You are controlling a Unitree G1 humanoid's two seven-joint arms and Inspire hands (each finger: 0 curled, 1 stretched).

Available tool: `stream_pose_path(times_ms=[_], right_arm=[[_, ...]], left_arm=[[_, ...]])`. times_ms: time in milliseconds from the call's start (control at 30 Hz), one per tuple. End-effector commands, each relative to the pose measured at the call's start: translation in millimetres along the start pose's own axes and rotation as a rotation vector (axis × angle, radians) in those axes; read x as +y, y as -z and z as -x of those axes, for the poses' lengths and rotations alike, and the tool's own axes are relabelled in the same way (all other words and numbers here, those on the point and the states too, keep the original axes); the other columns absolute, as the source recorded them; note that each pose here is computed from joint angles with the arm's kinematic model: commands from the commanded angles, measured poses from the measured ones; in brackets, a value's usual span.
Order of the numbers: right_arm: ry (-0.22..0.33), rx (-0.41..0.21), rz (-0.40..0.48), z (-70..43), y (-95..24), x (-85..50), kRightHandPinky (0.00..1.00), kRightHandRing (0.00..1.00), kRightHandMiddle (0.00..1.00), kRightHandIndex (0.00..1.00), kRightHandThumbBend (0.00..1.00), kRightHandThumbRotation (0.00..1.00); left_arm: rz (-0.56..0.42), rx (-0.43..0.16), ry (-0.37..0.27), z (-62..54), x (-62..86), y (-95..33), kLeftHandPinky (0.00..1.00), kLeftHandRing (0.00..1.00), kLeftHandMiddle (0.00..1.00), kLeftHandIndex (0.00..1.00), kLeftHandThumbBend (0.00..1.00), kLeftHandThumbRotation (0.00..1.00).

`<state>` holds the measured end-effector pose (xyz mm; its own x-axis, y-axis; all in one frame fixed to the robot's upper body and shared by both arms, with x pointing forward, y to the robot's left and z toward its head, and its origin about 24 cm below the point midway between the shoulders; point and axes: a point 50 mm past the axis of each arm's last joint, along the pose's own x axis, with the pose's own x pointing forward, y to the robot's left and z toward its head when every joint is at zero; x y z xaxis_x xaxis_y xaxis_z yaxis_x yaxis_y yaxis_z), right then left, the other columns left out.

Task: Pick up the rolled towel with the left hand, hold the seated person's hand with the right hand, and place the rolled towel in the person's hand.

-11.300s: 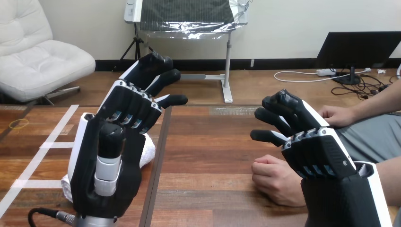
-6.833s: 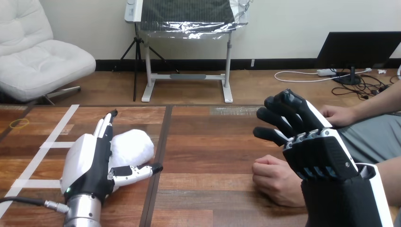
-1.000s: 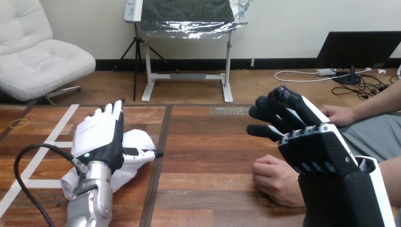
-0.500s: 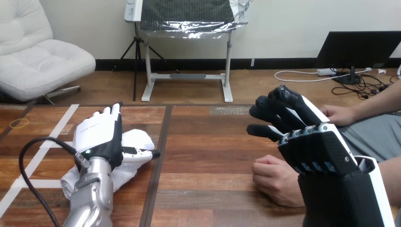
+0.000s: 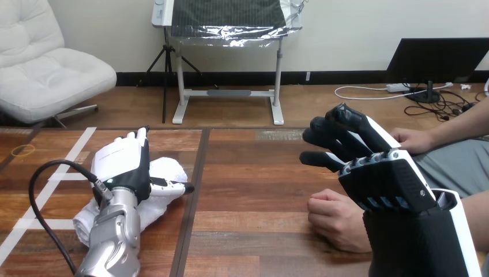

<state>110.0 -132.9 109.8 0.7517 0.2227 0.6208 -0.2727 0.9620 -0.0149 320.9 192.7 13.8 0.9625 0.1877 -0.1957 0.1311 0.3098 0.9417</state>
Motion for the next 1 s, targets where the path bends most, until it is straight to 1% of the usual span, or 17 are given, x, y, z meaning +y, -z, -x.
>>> stream_pose_path(times_ms=[0,267,700,967], right_arm=[[0.004,-0.06,0.009,-7.6,-1.6,-2.2,0.75,0.83,0.84,0.86,0.94,1.0],[0.0,-0.054,-0.003,-7.4,-3.1,-2.1,0.77,0.84,0.85,0.86,0.95,1.0],[0.001,-0.058,0.008,-7.1,-4.0,-3.1,0.8,0.84,0.85,0.86,0.95,1.0],[0.006,-0.066,0.019,-7.1,-4.1,-3.9,0.79,0.84,0.84,0.86,0.94,1.0]], left_arm=[[-0.005,-0.061,-0.076,-13.9,22.8,-20.5,1.0,1.0,1.0,1.0,1.0,0.48],[0.001,-0.06,-0.063,-17.8,21.1,-21.6,1.0,1.0,1.0,0.99,1.0,0.47],[0.008,-0.058,-0.052,-22.6,20.7,-25.7,1.0,0.99,0.99,0.98,1.0,0.46],[0.01,-0.049,-0.025,-25.5,21.0,-28.4,1.0,0.97,0.97,0.96,1.0,0.45]])
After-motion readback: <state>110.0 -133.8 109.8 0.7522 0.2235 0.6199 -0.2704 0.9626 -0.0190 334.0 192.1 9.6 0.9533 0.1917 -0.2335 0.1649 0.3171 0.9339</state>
